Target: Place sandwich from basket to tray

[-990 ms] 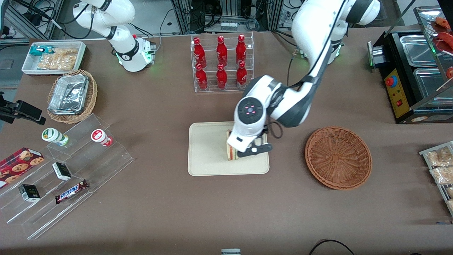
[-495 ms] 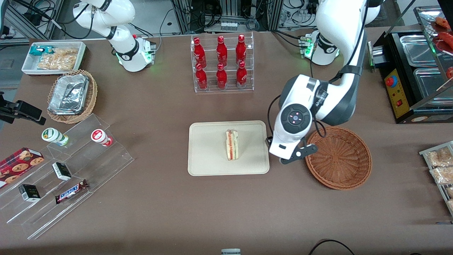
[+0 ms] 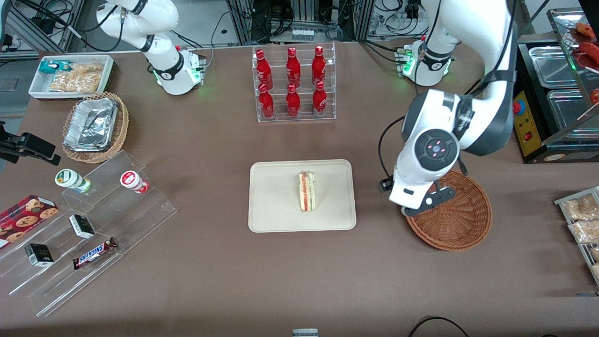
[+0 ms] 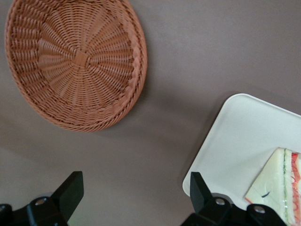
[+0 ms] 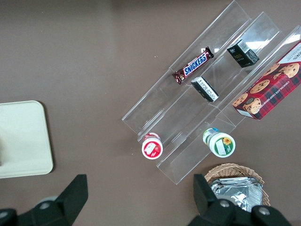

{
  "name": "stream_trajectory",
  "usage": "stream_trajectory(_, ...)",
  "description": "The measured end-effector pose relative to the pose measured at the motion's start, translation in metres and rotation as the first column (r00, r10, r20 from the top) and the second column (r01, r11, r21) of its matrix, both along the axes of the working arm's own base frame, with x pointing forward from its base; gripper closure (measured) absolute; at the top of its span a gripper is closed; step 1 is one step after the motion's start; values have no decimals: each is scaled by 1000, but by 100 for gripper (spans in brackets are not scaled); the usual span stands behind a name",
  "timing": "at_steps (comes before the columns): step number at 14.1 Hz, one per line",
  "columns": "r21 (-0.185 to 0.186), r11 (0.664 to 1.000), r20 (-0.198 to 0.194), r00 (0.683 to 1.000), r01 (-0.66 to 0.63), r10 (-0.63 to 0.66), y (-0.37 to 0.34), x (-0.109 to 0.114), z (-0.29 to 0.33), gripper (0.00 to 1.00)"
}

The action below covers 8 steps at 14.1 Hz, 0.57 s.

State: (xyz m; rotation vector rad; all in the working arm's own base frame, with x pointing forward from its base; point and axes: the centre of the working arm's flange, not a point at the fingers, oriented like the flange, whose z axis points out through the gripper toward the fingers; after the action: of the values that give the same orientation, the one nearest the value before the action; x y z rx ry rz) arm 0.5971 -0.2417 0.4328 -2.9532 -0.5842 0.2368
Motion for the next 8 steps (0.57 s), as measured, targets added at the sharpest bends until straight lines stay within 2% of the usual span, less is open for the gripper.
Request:
stream_trajectory(2, -62, 997, -7, 999, 36, -37, 39, -1, 24, 0)
stream_trajectory(4, -107, 991, -32, 996, 84, -88, 78, -8, 49, 0)
stream_trajectory(5, -118, 986, -38, 992, 117, -123, 93, -13, 61, 0)
stream_trajectory(8, -117, 966, -56, 970, 229, -237, 129, -30, 97, 0)
